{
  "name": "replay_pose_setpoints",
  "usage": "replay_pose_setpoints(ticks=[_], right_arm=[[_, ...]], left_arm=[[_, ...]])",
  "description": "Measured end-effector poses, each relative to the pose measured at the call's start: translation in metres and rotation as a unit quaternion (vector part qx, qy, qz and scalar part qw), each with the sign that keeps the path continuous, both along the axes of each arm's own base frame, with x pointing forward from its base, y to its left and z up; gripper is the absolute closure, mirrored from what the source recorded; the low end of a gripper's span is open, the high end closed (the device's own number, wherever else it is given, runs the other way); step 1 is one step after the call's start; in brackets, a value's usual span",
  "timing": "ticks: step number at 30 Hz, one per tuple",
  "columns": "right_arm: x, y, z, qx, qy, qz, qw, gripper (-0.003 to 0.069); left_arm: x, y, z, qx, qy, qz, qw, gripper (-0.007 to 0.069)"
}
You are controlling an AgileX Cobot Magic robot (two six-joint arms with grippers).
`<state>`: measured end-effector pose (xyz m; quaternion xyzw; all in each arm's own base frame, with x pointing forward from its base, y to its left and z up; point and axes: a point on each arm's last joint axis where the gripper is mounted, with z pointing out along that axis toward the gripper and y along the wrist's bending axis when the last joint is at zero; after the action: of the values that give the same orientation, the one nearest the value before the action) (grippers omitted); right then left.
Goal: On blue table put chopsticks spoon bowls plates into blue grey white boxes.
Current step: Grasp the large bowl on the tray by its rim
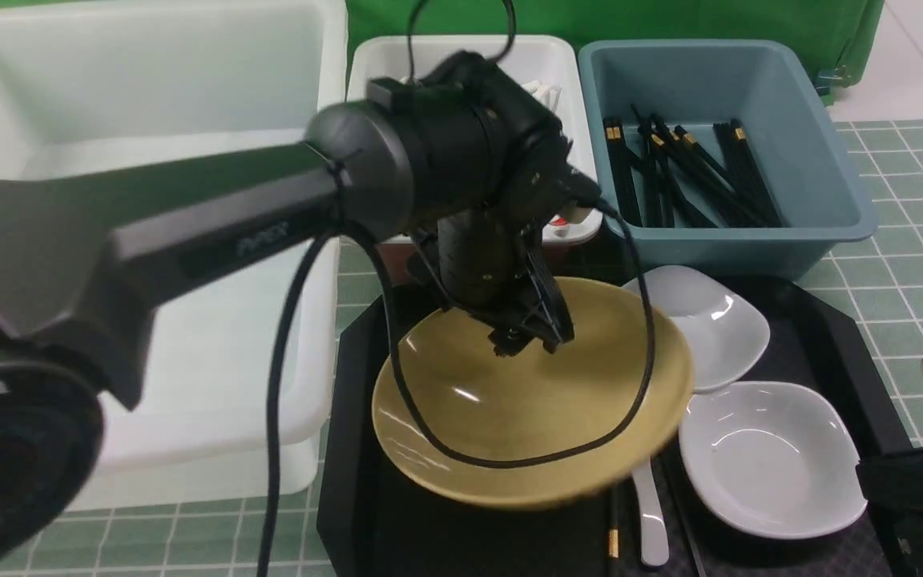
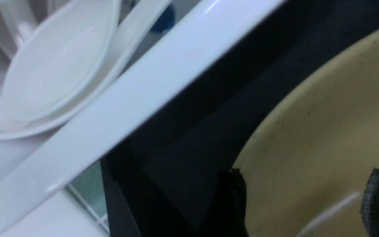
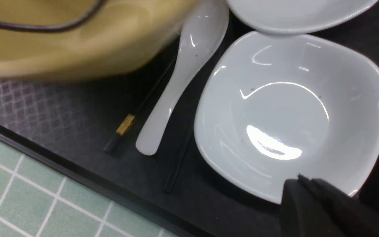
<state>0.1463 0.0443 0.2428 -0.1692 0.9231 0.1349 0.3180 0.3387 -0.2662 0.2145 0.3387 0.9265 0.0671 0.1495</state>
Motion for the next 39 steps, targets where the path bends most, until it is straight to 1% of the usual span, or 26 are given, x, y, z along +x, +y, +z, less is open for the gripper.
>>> replay_pose_setpoints(ticks=[3,7,10,13,17,22,27,29,31,32,33,34,35,36,38,39], right_arm=[[0.0,0.0,0.0,0.0,0.0,0.0,1.0,0.061],[0.0,0.0,0.0,-0.001,-0.001,0.002,1.0,0.061],[0.0,0.0,0.0,-0.002,-0.002,0.003,1.0,0.061],[0.0,0.0,0.0,0.003,-0.001,0.001,1.0,0.061],[0.0,0.001,0.001,0.005,-0.002,0.001,1.0,0.061],[0.0,0.001,0.001,0.006,-0.003,0.001,1.0,0.061],[0.0,0.002,0.001,0.012,-0.003,0.0,1.0,0.0608],[0.0,0.002,0.001,0.015,-0.002,-0.001,1.0,0.0607],[0.0,0.002,0.001,0.018,-0.002,-0.002,1.0,0.0604],[0.0,0.002,0.001,0.018,-0.002,-0.002,1.0,0.0604],[0.0,0.002,0.001,0.018,-0.002,-0.002,1.0,0.0604],[0.0,0.002,0.001,0.018,-0.002,-0.002,1.0,0.0604],[0.0,0.002,0.001,0.018,-0.002,-0.002,1.0,0.0604],[0.0,0.002,0.001,0.018,0.0,-0.001,1.0,0.0601],[0.0,0.002,0.001,0.018,0.0,-0.001,1.0,0.0599],[0.0,0.002,0.001,0.018,0.0,-0.001,1.0,0.0598]], left_arm=[[0.001,0.0,-0.01,0.01,0.009,0.015,1.0,0.0169],[-0.001,-0.001,-0.007,0.001,0.017,0.02,1.0,0.0171],[-0.002,-0.002,0.007,-0.016,0.012,0.025,1.0,0.0171],[-0.004,0.0,0.028,-0.035,-0.006,0.03,0.999,0.0171],[-0.007,0.004,0.042,-0.046,-0.014,0.038,0.998,0.0171],[-0.003,0.007,0.035,-0.045,0.005,0.052,0.998,0.0169],[0.003,0.003,0.0,-0.033,0.054,0.053,0.997,0.0173],[0.004,0.001,-0.01,-0.029,0.067,0.051,0.996,0.0193],[0.003,0.0,-0.013,-0.022,0.077,0.038,0.996,0.0277],[0.003,0.0,-0.013,-0.022,0.077,0.036,0.996,0.0296],[0.002,-0.001,-0.01,-0.029,0.081,0.029,0.996,0.0365],[0.001,-0.001,-0.007,-0.036,0.083,0.028,0.996,0.039],[0.001,-0.002,-0.007,-0.039,0.083,0.028,0.995,0.0398],[-0.001,-0.001,0.003,-0.05,0.076,0.021,0.996,0.0431],[-0.004,0.0,0.015,-0.06,0.066,0.015,0.996,0.0467],[-0.006,0.001,0.024,-0.068,0.059,0.013,0.996,0.0505]])
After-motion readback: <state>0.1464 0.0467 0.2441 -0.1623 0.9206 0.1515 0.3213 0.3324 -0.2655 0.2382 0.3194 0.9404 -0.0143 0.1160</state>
